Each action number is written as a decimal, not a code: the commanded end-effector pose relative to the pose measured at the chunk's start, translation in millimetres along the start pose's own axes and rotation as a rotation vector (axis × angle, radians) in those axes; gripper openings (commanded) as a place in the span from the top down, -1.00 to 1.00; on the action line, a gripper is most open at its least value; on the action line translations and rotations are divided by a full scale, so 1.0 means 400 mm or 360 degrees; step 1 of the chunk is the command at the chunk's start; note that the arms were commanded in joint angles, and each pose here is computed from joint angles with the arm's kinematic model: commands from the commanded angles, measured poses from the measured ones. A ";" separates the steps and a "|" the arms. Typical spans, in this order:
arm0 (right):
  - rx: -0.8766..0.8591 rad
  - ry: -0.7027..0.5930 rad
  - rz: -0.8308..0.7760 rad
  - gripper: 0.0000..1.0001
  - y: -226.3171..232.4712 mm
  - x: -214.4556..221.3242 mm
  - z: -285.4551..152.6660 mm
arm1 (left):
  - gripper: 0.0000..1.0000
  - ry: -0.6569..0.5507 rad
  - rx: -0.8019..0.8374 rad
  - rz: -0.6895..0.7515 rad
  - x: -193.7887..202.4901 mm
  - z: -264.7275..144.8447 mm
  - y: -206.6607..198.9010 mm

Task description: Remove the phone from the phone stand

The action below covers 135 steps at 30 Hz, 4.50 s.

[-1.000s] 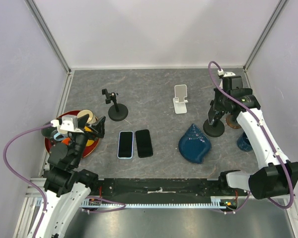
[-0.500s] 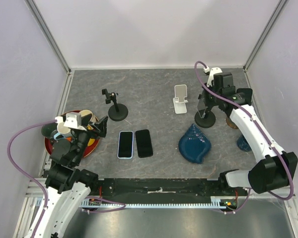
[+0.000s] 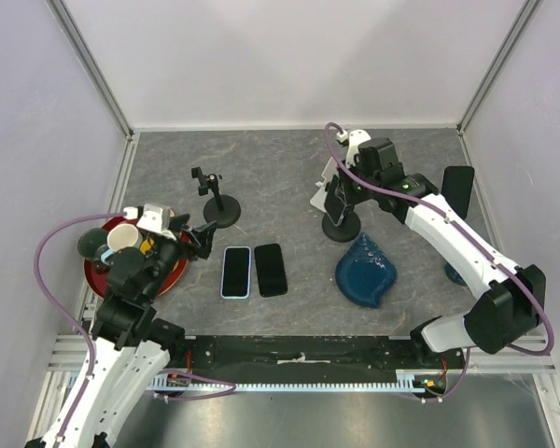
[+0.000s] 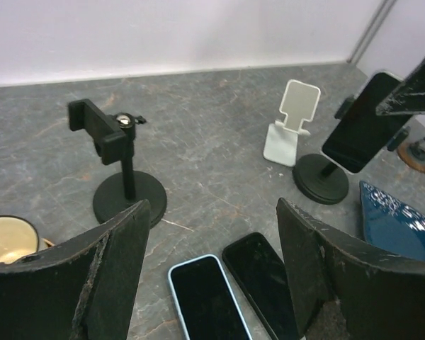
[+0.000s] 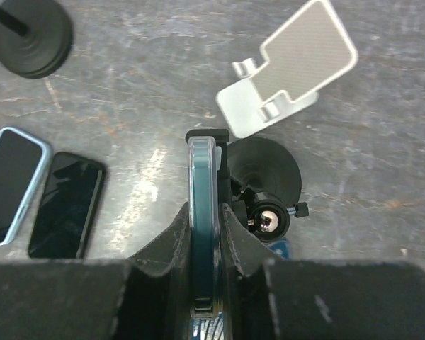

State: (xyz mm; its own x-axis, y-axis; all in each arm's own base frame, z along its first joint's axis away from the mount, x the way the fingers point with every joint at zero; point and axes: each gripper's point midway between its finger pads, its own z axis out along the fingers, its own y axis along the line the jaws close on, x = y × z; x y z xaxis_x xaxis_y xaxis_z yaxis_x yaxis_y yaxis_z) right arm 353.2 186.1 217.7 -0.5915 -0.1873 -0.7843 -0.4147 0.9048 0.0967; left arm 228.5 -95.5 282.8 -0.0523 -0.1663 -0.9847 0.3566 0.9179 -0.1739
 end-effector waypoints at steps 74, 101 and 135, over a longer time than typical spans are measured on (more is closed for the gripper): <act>-0.0054 -0.1097 0.0499 -0.96 -0.080 0.083 -0.089 | -0.12 0.0412 -0.0326 0.0411 0.198 0.422 -0.508; -0.0445 -0.1079 0.0176 -0.73 0.143 0.168 0.086 | 0.96 0.0358 -0.0112 0.0320 0.162 0.380 -0.504; -0.0226 -0.0997 0.0168 1.00 0.130 0.205 0.218 | 0.96 0.0693 -0.0053 0.0286 0.236 0.296 -0.447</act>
State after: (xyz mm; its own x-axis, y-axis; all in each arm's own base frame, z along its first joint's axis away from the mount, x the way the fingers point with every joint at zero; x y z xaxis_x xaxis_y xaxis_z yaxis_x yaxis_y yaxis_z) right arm 314.3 264.2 82.6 -0.1661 0.0713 -0.9835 -0.5984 0.7854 0.1580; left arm 283.9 -337.2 223.6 -0.3348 0.1304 -0.9332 0.3408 0.9401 0.0091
